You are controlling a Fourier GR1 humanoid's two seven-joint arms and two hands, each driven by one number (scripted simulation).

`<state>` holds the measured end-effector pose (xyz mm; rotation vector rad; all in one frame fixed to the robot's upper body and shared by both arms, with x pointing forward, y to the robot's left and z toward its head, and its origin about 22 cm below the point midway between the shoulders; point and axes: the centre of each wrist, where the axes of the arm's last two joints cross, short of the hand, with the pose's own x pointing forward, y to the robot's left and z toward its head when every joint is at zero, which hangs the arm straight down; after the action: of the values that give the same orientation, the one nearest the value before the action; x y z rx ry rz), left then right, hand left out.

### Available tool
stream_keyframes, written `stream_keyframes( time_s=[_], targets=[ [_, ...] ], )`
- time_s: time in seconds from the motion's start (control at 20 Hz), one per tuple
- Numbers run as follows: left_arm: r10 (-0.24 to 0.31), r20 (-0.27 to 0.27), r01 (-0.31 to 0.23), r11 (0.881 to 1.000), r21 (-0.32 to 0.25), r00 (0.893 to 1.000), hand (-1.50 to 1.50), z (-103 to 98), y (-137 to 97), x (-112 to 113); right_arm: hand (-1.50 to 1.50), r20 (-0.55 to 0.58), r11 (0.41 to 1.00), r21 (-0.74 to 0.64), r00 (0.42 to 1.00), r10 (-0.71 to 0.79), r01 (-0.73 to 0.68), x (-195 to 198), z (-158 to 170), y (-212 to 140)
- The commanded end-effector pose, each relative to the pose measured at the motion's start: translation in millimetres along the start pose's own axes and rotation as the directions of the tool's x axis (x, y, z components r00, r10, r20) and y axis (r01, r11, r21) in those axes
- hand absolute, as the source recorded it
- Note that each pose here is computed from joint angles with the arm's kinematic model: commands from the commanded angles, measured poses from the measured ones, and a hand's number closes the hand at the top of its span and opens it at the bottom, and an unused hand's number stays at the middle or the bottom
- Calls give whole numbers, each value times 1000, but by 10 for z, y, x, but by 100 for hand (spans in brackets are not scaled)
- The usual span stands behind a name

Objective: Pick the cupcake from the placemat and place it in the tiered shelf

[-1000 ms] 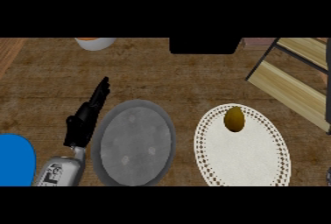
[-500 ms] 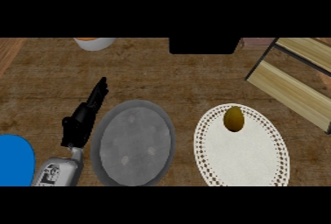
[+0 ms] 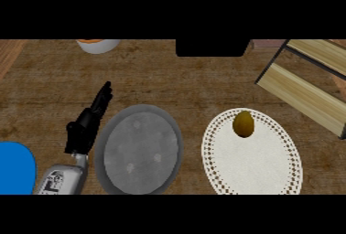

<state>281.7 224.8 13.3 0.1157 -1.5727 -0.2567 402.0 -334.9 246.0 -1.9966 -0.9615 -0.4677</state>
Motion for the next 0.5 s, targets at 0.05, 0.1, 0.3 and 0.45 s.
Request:
stream_keyframes(
  time_s=[0.05, 0.1, 0.3, 0.45],
  targets=[
    [6, -4, -6, 1000, 0, 1000, 0, -29, -69, 45, -150, -100, 992, 2, 987, -125, 126, -58, 87, -214],
    [-10, -12, 10, 1000, 6, 1000, 0, 22, 123, -151, -150, -91, 987, 4, 983, -162, 163, 28, 70, -275],
    [3, -1, -3, 1000, -18, 1000, 0, 20, -5, 172, -150, -101, 977, 24, 973, -207, 210, 202, -87, -353],
    [-5, -11, 5, 1000, -5, 1000, 0, -37, -52, 0, -150, -106, 966, 73, 965, -241, 249, 133, -89, -284]
  ],
)
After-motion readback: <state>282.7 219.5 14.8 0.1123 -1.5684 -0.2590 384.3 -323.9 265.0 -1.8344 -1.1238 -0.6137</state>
